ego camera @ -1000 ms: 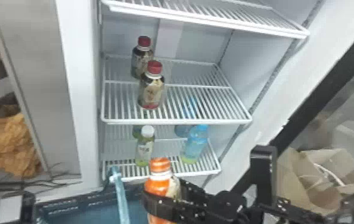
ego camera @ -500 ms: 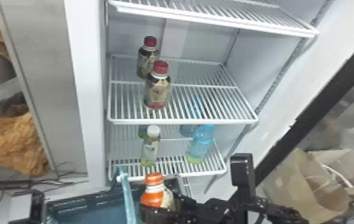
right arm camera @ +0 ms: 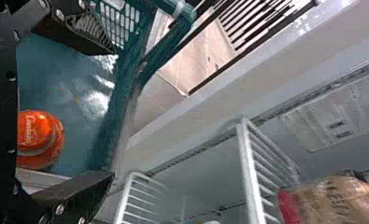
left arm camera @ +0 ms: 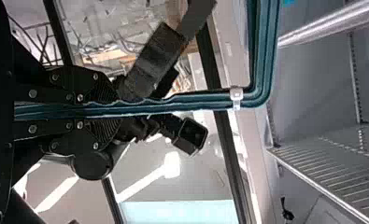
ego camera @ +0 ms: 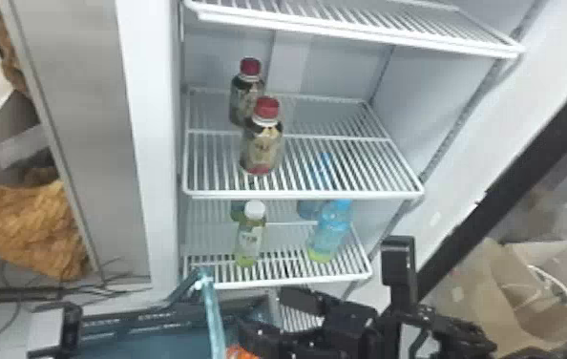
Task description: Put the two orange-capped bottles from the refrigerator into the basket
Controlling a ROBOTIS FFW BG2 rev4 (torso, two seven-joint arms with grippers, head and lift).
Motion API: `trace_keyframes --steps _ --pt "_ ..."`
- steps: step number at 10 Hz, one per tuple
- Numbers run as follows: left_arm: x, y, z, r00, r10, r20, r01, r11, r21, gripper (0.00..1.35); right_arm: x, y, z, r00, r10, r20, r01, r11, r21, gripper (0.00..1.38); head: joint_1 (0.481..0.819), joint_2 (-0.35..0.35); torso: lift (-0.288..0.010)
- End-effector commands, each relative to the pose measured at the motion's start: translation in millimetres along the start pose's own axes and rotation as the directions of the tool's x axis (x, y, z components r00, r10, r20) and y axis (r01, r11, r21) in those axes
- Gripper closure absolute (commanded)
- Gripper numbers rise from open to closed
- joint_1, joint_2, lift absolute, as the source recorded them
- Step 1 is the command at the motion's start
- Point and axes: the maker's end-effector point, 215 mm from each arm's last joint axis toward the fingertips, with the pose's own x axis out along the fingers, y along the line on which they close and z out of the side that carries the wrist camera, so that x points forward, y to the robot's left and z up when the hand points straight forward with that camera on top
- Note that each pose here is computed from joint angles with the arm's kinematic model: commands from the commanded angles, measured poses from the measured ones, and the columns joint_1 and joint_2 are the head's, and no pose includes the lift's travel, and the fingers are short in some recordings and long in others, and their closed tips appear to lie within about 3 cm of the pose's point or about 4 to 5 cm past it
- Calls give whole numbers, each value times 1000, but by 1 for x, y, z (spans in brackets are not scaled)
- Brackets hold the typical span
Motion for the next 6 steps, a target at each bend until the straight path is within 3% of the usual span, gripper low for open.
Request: trace_keyframes --steps 1,4,6 --pt "0 0 -1 1000 0 -1 0 1000 -3 1197 0 -3 18 997 -4 72 6 999 -39 104 695 -267 -40" --pt "0 0 -1 1000 0 1 0 1000 -2 1197 -8 -12 50 980 -39 196 62 992 -110 105 695 -269 -40" --pt "0 0 -1 1000 0 1 0 1000 -2 1197 -41 -17 98 916 -119 382 206 959 -194 105 695 -282 -40"
